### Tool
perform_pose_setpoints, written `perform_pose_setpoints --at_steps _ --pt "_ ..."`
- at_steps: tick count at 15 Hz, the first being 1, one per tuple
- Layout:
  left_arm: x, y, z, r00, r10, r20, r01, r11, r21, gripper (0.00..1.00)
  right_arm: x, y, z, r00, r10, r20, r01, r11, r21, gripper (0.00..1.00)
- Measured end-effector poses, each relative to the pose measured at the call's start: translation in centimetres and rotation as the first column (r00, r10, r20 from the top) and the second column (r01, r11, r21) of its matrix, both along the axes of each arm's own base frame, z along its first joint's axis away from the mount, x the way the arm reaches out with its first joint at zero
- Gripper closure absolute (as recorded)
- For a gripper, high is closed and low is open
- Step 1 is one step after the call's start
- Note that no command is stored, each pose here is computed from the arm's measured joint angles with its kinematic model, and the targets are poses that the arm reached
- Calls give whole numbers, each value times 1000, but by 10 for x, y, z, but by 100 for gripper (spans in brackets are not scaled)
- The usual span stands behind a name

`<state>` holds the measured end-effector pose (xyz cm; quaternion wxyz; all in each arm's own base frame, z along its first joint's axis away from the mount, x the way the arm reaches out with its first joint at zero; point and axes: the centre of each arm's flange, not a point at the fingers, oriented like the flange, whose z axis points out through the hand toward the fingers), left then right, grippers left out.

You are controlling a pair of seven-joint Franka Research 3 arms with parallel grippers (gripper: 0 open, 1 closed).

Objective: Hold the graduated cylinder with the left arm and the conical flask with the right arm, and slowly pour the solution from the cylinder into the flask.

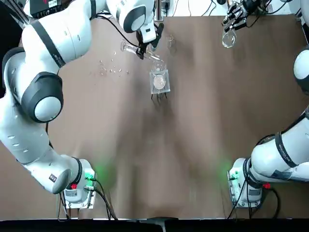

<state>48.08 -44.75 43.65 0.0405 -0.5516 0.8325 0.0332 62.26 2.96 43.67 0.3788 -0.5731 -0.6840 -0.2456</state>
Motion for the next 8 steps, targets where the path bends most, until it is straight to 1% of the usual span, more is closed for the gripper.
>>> perform_pose_setpoints --at_steps 4,8 --pt "-6 -6 0 1000 1 29 -2 1000 31 66 -8 35 25 999 -36 -31 34 998 -47 61" --pt "-10 -7 -1 999 -16 40 14 998 62 66 -30 65 42 991 -118 -64 110 987 -120 61"
